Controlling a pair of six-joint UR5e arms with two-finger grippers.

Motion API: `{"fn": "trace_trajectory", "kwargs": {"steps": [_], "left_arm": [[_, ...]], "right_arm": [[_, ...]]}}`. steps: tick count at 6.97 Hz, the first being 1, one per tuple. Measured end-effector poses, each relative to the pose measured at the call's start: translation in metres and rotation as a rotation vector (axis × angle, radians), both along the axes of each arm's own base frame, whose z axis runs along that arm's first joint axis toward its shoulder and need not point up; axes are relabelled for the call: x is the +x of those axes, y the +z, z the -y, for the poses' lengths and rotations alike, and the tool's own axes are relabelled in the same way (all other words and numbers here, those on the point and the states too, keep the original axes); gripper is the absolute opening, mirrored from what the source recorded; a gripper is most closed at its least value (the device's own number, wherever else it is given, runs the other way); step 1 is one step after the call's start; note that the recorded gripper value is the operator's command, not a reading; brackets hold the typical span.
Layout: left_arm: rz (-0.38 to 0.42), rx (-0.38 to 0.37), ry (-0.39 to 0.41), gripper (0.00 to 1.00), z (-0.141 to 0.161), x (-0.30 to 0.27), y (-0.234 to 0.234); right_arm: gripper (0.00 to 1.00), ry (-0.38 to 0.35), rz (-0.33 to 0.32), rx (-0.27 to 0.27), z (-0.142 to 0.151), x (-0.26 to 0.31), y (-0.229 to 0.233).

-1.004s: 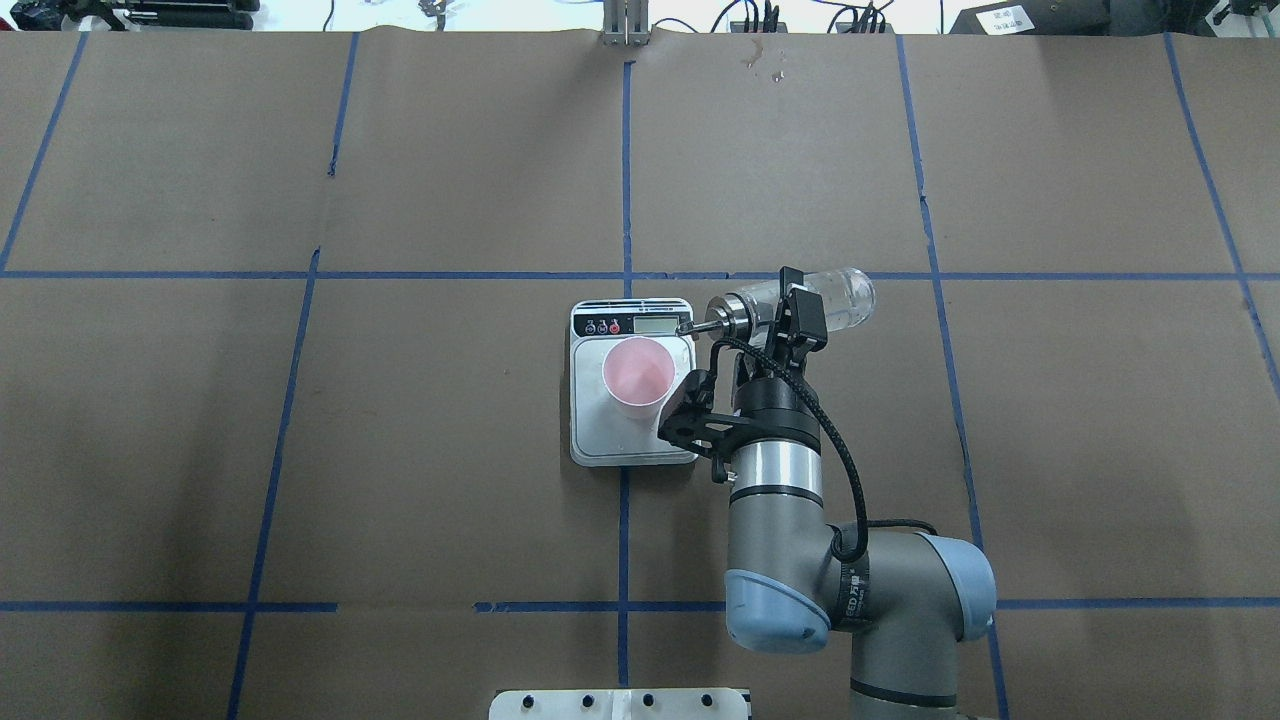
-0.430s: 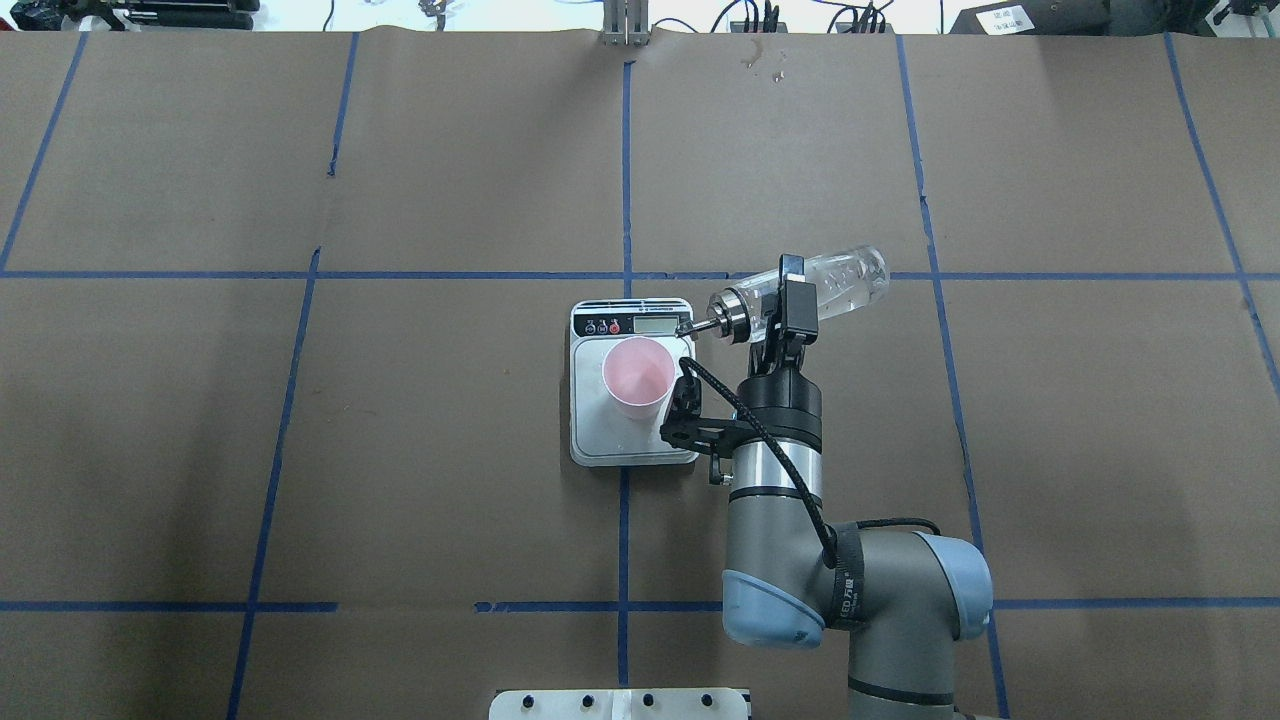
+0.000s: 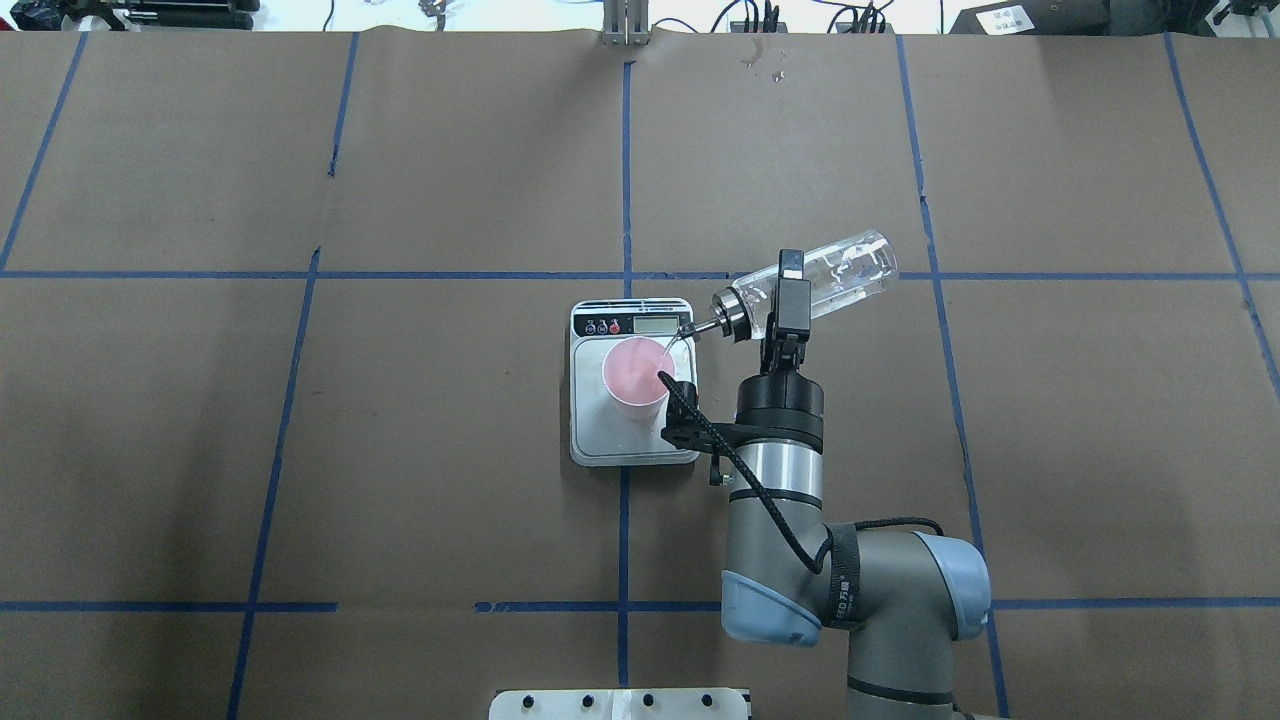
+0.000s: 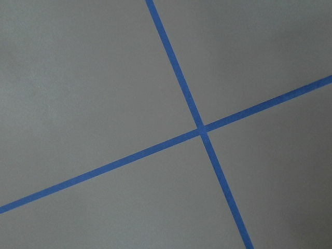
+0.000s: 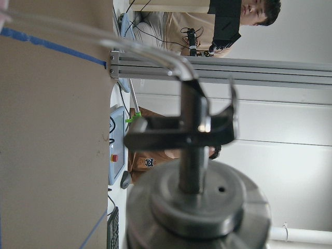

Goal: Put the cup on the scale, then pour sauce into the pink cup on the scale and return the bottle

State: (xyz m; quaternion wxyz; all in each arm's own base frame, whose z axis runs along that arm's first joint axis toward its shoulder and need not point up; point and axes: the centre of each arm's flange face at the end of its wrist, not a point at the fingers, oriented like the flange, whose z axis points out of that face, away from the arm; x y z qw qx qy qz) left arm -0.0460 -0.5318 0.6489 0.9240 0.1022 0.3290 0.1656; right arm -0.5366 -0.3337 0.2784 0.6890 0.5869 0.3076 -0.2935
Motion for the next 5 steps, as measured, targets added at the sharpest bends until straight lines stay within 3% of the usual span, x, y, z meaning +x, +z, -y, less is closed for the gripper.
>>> {"fn": "trace_trajectory", "kwargs": {"steps": [5], "left_arm": [[-0.003,0.0,0.0,1.0,0.0001,0.0003,-0.0002]], "right_arm": [[0.0,0.047,-0.146,0.051,0.0024,-0.0039,0.0081]]}}
